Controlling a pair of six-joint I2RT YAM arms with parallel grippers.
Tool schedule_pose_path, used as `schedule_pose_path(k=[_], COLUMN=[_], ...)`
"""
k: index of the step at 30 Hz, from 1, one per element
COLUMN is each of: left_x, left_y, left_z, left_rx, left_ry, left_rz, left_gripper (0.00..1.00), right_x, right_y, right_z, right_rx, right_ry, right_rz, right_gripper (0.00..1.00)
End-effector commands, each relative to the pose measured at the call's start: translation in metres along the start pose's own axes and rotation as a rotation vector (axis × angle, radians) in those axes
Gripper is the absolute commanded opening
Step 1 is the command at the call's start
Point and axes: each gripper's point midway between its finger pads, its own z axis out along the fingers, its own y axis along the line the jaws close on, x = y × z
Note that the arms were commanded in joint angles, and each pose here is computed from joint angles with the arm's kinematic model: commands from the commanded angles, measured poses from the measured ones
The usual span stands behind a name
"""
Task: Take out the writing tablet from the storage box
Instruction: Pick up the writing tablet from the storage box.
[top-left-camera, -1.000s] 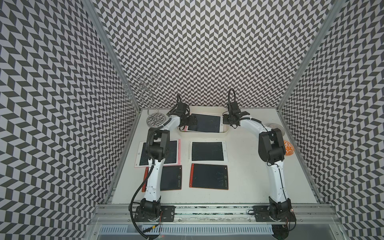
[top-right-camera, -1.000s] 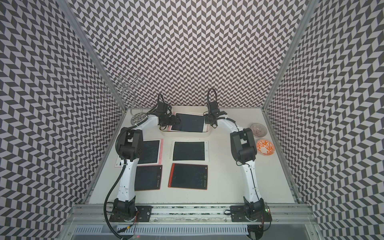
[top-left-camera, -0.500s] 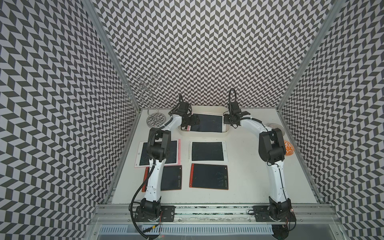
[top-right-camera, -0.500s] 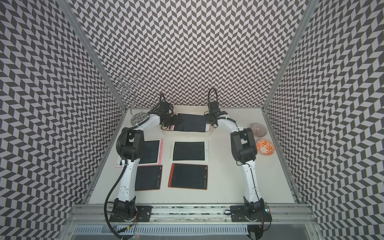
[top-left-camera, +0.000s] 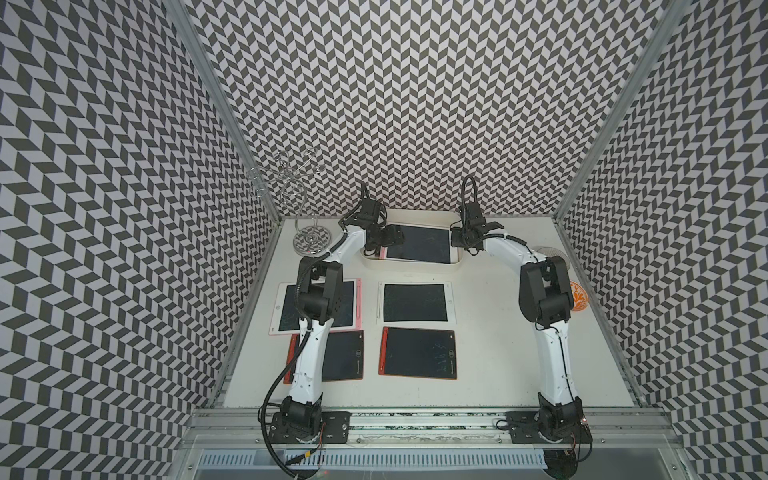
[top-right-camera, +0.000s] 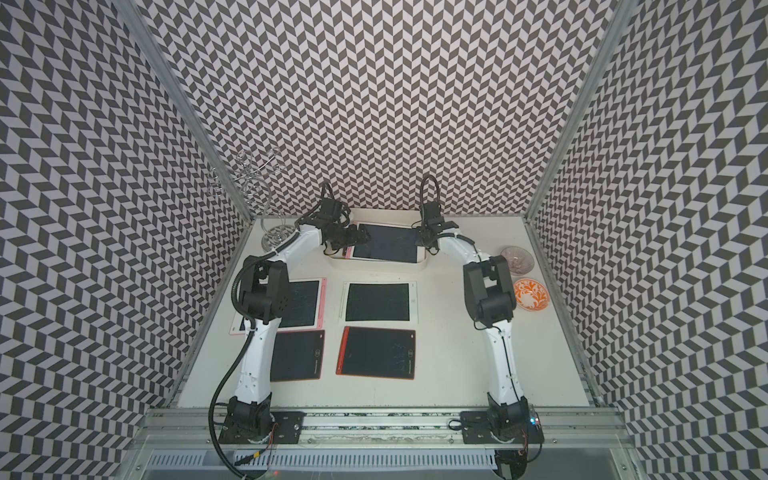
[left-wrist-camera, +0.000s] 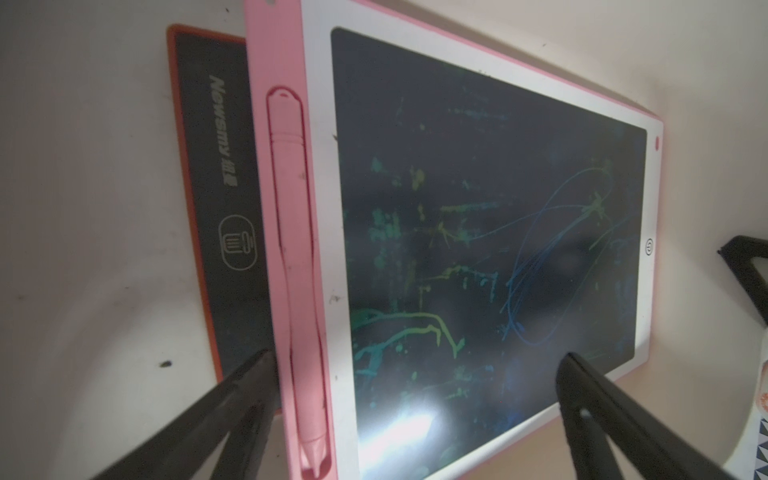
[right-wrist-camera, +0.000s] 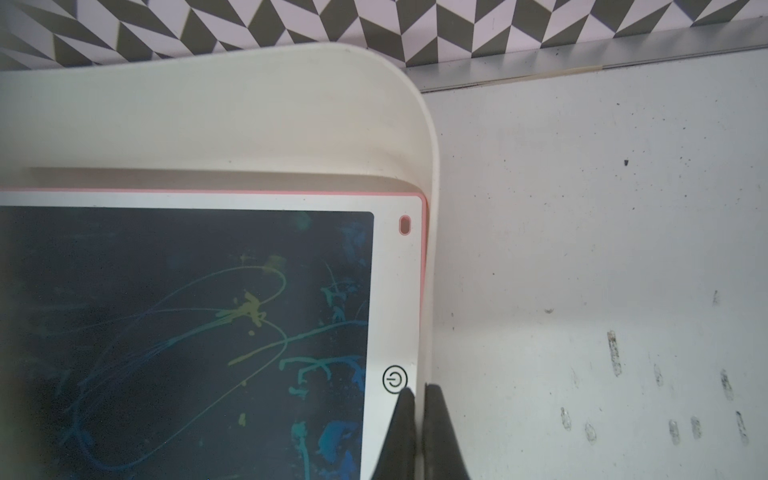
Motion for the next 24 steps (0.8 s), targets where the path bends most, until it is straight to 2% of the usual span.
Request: schedule_pose_path(k=[1,9,24], left_x=[-0.018,-0.024,-0.023], left_y=[-0.065,-0.084,-0.091], left_z=[-0.04,-0.062,-0.069], left_rx=[0.17,0.234,0.291], left_ry=[-0.043,-0.056,-0.047], left_rz=[0.047,0.035,-0.006], left_gripper=[0.99,0.99,0.98], right_x=[-0.004,-0.005,-0.002], right_y=[0.031,0.032,0.031], right_z=[0.002,0.001,0.002], right_rx=[-0.1,-0.105,-0.098], right_ry=[-0.018,-0.019,-0.011], right_rz=[-0.01,-0.014,-0.012], right_gripper=[0.03,0.03,0.03])
